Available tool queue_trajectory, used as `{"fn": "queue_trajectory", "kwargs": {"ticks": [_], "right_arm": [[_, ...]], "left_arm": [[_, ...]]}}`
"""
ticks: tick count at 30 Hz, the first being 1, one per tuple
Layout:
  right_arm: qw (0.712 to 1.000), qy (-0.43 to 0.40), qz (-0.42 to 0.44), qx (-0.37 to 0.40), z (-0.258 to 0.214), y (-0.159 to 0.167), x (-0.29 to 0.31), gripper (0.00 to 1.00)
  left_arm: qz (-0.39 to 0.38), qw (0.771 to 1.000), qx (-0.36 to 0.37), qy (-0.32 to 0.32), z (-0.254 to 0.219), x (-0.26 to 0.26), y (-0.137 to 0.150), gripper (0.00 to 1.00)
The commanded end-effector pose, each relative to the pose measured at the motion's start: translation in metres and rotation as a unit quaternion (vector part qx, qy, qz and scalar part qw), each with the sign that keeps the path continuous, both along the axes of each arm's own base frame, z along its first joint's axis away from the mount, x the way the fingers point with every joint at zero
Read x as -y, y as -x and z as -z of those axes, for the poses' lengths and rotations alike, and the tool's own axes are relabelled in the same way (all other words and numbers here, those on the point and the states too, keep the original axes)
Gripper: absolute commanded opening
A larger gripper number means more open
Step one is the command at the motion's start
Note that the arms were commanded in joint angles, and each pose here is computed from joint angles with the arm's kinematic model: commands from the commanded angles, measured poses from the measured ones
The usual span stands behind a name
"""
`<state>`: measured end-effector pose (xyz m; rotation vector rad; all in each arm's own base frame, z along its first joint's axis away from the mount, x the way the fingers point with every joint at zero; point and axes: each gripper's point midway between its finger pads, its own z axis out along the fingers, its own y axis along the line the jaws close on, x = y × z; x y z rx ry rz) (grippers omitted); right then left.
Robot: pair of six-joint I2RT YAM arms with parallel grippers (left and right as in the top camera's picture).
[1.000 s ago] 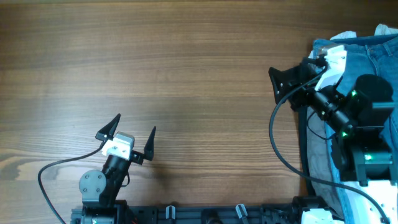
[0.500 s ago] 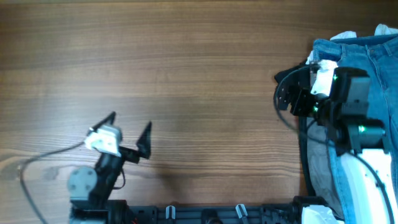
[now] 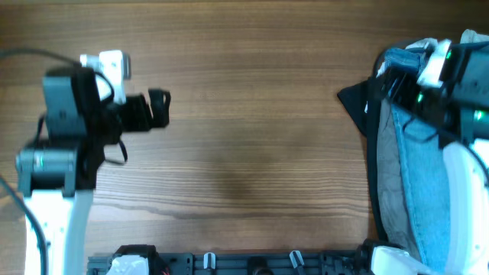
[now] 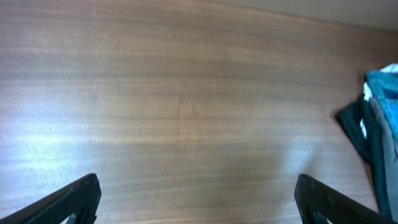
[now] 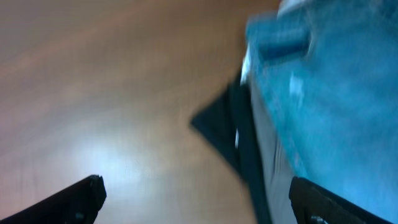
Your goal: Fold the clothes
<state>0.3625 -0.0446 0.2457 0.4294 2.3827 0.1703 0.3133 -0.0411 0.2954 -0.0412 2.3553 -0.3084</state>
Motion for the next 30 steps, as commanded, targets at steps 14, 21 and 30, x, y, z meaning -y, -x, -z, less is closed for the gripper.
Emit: {"fn": "queue_trajectory", "kwargs": {"ticks": [14, 21, 30], "right_arm": [[0.993, 0.046, 0.062, -0.089, 0.155, -0.11, 0.054, 0.93], [0.986, 0.084, 0.099, -0.103, 0.189, -0.117, 0.084, 0.83], [0.985, 0.08, 0.116, -0.105, 0.206, -0.119, 0.102, 0.54]], "left_arm": [[0.092, 0.985, -0.09, 0.116, 0.018, 0.05, -0.012, 1.0], [0.089, 0.984, -0.102, 0.118, 0.021, 0.05, -0.009, 0.96], [0.089, 0.984, -0.101, 0.118, 0.021, 0.05, -0.009, 0.95]]}}
